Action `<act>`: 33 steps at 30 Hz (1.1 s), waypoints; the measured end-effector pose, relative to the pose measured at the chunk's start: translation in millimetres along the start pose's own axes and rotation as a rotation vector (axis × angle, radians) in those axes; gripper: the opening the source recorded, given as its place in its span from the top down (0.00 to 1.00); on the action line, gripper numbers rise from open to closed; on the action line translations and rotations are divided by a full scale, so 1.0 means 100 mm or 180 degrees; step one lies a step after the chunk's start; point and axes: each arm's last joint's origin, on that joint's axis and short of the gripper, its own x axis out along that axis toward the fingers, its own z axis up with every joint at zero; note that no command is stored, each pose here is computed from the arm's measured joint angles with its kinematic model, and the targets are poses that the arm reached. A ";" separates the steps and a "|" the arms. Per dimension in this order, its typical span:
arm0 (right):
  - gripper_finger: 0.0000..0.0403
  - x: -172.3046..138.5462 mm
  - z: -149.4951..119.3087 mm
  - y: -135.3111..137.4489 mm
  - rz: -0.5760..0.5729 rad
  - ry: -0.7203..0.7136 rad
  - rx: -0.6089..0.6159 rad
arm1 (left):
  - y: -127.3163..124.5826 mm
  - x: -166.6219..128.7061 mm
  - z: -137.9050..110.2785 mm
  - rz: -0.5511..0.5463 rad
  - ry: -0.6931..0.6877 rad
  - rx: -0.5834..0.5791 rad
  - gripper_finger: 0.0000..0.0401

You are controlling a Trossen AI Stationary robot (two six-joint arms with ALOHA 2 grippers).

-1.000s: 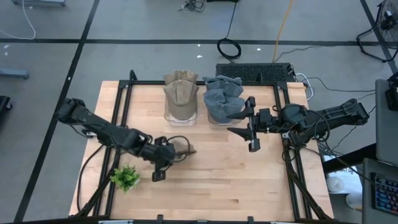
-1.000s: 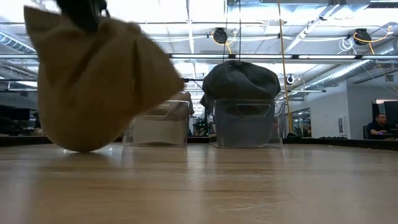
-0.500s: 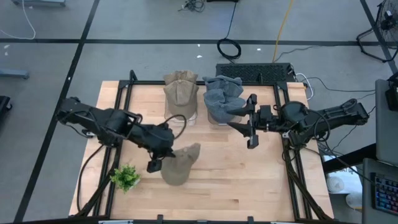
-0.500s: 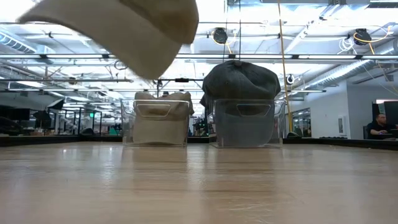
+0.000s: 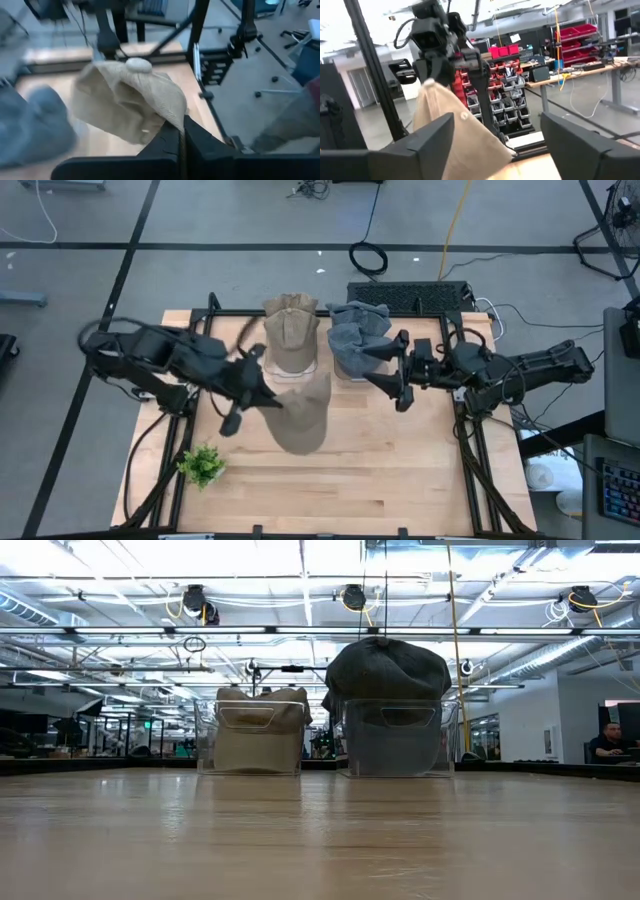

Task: Pick & Place hat
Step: Put the brown cap into the left transparent bin

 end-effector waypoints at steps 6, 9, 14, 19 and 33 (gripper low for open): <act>0.19 0.00 0.00 -0.01 0.0001 0.0002 0.0258 | 0.04 -0.27 0.20 0.0236 -0.0341 0.0535 1.00; 0.18 0.02 -0.02 0.00 -0.0005 0.0013 0.0358 | 0.07 -0.37 0.27 0.0434 -0.0475 0.0784 1.00; 0.20 0.13 -0.15 0.00 0.0034 0.0184 0.0483 | 0.13 -0.46 0.34 0.0668 -0.0593 0.1033 1.00; 0.19 0.25 -0.26 -0.01 0.0073 0.0230 0.0553 | 0.17 -0.47 0.37 0.0766 -0.0676 0.1190 1.00; 0.19 0.52 -0.44 -0.03 0.0555 0.0170 0.0876 | 0.17 -0.45 0.45 0.0889 -0.0891 0.1317 1.00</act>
